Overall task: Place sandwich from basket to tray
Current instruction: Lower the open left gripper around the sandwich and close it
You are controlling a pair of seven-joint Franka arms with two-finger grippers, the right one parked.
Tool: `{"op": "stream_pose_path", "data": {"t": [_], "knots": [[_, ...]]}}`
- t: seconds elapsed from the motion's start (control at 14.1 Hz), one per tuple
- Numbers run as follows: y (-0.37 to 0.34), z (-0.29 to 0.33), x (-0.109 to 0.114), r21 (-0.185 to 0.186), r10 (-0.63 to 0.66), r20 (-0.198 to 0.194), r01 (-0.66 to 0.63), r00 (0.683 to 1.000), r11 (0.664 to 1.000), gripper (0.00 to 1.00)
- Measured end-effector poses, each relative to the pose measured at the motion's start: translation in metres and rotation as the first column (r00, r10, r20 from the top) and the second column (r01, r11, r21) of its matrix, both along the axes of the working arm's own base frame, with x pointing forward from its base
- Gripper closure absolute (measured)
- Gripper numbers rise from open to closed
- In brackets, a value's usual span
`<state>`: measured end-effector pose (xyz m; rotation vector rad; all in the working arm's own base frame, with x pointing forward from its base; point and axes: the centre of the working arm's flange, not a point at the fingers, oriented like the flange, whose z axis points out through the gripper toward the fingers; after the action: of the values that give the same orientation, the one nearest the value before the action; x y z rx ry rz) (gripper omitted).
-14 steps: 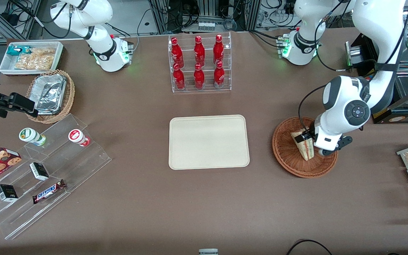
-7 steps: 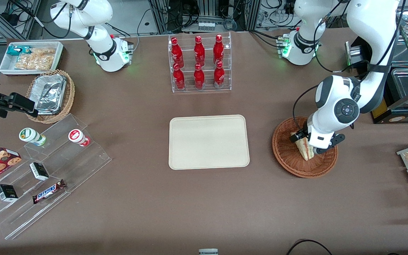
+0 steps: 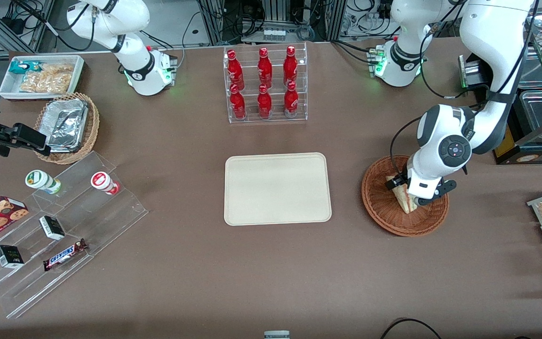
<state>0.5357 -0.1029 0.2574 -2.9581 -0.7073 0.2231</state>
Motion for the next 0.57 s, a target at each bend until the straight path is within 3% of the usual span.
{"op": "stream_pose_path", "data": {"t": [0.14,0.28,0.36,0.57], "knots": [[0.005,-0.001,0.002,0.006,-0.001,0.007,0.001,1.000,1.000,0.09],[0.006,-0.004,0.004,0.000,0.002,0.022,-0.002,1.000,1.000,0.27],[0.007,-0.007,0.005,-0.004,0.003,0.025,-0.003,1.000,1.000,0.27],[0.006,-0.012,0.005,-0.009,0.004,0.023,-0.004,1.000,1.000,0.57]]}}
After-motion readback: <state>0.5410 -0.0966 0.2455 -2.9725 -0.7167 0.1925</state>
